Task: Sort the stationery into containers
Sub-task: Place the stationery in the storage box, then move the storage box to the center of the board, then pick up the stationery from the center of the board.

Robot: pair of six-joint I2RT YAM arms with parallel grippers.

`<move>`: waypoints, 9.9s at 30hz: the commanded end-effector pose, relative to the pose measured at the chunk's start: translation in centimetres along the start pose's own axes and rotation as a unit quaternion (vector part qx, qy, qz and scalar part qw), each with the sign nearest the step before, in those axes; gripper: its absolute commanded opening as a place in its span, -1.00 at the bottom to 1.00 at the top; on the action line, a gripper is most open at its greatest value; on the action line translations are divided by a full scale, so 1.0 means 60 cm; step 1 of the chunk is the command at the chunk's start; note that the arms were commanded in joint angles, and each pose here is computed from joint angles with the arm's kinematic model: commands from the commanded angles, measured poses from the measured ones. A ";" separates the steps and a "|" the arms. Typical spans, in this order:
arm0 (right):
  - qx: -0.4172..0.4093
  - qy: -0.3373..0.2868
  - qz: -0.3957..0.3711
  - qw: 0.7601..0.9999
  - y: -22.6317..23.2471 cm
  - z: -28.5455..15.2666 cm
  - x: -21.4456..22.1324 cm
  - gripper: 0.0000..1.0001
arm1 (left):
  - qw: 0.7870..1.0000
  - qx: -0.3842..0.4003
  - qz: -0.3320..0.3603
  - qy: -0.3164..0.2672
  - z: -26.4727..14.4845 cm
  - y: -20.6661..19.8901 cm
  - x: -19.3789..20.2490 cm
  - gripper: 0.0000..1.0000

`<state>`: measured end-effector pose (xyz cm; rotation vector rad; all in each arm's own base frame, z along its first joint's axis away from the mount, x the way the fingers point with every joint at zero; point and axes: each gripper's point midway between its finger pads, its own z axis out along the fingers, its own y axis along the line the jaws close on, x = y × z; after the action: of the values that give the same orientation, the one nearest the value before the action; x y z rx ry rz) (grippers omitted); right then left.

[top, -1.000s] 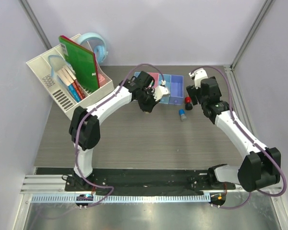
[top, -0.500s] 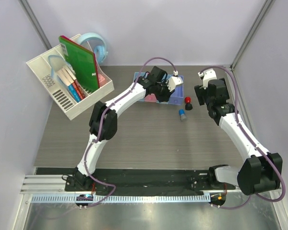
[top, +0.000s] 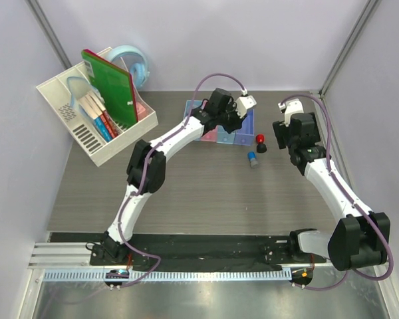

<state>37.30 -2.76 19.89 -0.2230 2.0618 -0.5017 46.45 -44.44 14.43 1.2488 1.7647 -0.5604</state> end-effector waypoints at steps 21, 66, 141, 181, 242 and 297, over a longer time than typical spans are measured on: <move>0.011 -0.019 0.022 1.000 -0.009 0.016 -0.021 0.75 | 0.993 -0.084 0.023 -0.085 0.069 0.065 -0.034 0.54; -0.151 0.015 -0.002 0.988 0.263 0.261 -0.118 0.72 | 0.937 -0.302 -0.068 0.163 -0.217 0.274 0.236 0.99; -0.183 -0.081 -0.017 0.980 0.128 -0.023 -0.153 0.99 | 0.948 -0.278 -0.075 0.139 -0.555 0.028 0.182 1.00; -0.327 0.102 0.045 0.938 0.201 0.164 0.039 0.87 | 0.961 -0.207 -0.106 0.147 -0.485 0.019 0.206 0.99; -0.290 0.162 0.096 0.938 0.263 0.165 0.082 0.32 | 0.962 -0.204 -0.090 0.155 -0.485 0.021 0.211 0.99; -0.174 0.171 0.125 0.962 0.240 0.211 0.074 0.10 | 0.965 -0.193 -0.087 0.154 -0.480 0.015 0.214 1.00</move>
<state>44.46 5.15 2.86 -0.1116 2.5361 -0.0051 34.16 -15.25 17.20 0.9540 2.1838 -0.0889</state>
